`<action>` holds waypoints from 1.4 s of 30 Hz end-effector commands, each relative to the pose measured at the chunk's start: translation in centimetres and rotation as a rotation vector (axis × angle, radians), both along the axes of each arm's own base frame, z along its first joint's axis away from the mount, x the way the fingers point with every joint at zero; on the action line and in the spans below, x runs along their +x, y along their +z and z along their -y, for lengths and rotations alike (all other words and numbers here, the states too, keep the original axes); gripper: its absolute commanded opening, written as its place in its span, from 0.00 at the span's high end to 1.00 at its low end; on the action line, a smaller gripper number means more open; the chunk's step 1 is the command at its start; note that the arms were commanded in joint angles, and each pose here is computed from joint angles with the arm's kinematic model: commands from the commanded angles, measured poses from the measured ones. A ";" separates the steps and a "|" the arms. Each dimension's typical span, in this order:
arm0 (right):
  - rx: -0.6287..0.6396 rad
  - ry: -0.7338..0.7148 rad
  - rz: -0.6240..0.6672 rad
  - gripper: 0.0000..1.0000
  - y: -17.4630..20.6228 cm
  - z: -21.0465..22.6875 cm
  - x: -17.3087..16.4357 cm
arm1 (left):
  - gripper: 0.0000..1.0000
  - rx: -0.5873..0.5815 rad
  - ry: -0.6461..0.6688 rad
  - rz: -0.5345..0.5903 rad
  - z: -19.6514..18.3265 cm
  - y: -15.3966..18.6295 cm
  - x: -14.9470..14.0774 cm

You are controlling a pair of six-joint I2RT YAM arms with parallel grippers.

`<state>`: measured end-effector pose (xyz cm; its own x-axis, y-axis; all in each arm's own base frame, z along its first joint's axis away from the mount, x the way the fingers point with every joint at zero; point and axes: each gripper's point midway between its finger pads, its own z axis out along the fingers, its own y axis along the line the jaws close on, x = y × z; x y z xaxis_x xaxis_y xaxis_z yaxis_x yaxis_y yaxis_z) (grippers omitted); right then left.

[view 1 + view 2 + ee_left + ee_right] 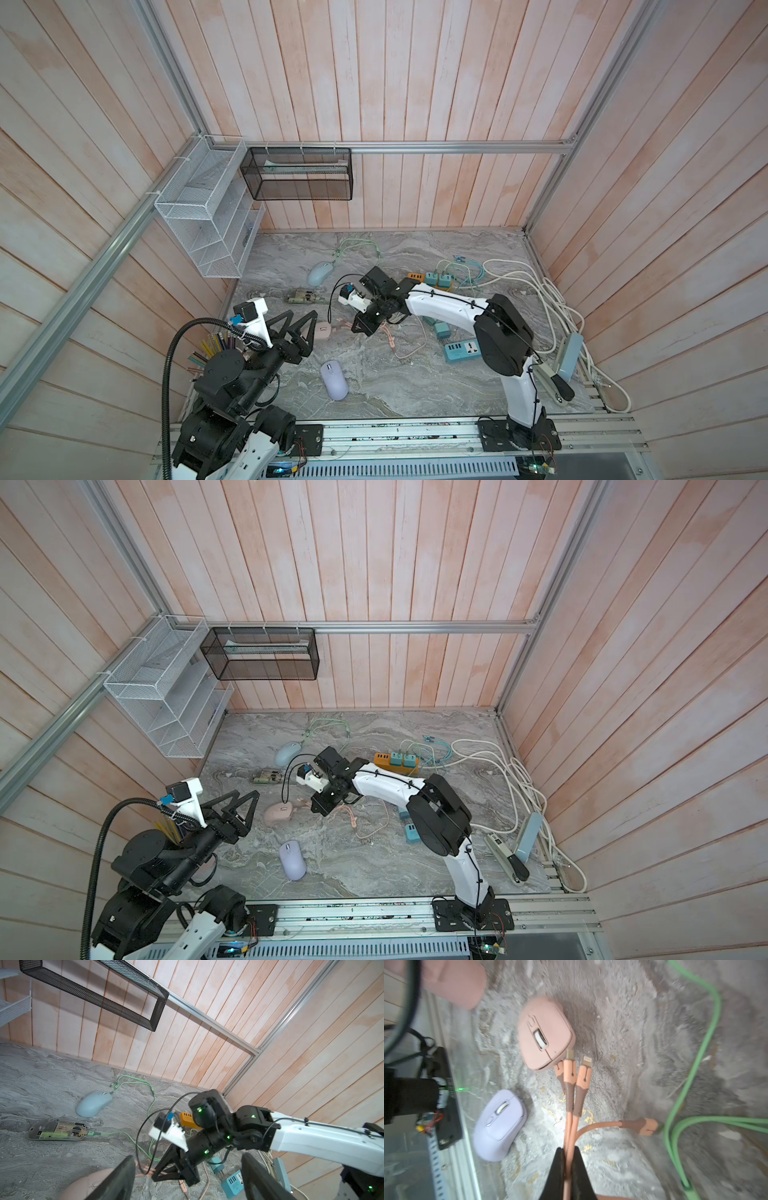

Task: Unplug the wireless mouse
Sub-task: Pick up the power cord at the center of the board.

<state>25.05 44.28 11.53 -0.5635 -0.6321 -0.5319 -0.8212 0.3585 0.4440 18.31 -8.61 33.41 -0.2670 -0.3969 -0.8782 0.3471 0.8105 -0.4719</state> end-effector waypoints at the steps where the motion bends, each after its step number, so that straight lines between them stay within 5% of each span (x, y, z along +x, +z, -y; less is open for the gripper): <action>1: 0.207 -0.002 -0.105 1.00 5.6 0.4 -0.9 | 0.19 0.013 -0.026 0.028 0.4 0.6 -0.1; 16: 0.596 -0.100 -0.198 1.00 16.6 10.8 -3.1 | 0.22 -0.015 -0.447 0.270 7.5 -2.0 -1.2; 27: 0.742 -0.072 -0.177 1.00 22.6 13.4 -6.2 | 0.19 -0.041 -0.532 0.353 10.2 -3.4 0.3; 34: 0.753 -0.073 -0.150 1.00 24.6 14.8 -7.9 | 0.19 0.113 -0.610 0.463 16.6 -4.1 -0.8; 42: 0.769 -0.045 -0.167 1.00 25.8 15.7 -9.6 | 0.19 0.142 -0.557 0.462 18.3 -4.7 1.2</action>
